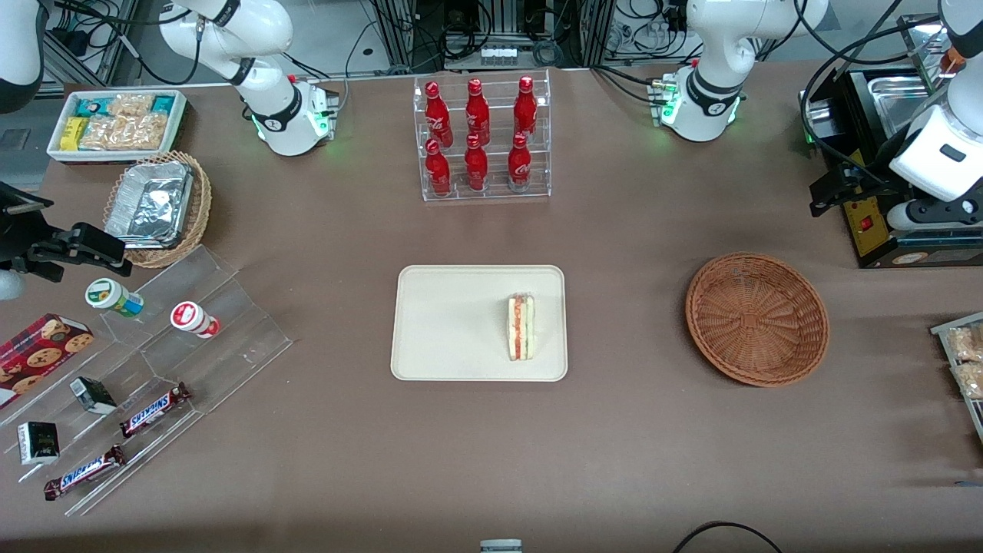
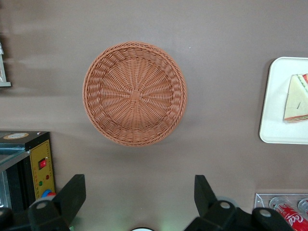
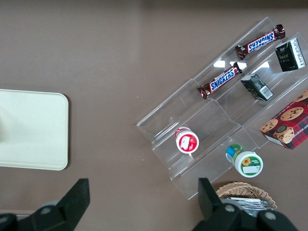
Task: Place sandwich from basket to tray
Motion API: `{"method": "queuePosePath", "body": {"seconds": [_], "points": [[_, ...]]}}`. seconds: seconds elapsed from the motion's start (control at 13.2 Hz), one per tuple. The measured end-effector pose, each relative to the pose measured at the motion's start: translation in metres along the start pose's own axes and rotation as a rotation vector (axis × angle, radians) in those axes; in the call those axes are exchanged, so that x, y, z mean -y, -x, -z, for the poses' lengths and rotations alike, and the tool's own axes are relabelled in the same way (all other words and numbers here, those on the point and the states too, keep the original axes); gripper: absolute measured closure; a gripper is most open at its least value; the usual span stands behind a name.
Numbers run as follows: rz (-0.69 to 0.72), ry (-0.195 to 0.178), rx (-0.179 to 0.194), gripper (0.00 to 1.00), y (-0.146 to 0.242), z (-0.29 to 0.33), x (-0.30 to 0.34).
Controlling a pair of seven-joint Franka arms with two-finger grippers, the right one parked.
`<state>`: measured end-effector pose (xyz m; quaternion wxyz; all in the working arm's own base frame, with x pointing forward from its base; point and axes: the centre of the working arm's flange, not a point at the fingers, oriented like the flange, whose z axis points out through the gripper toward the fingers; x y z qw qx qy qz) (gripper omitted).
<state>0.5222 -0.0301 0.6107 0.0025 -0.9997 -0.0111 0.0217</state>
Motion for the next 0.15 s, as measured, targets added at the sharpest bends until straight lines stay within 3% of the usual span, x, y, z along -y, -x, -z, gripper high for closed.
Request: {"method": "queuePosePath", "body": {"seconds": [0.15], "points": [[-0.003,0.000,-0.007,0.00,0.0002,0.0041,-0.0019]]}}
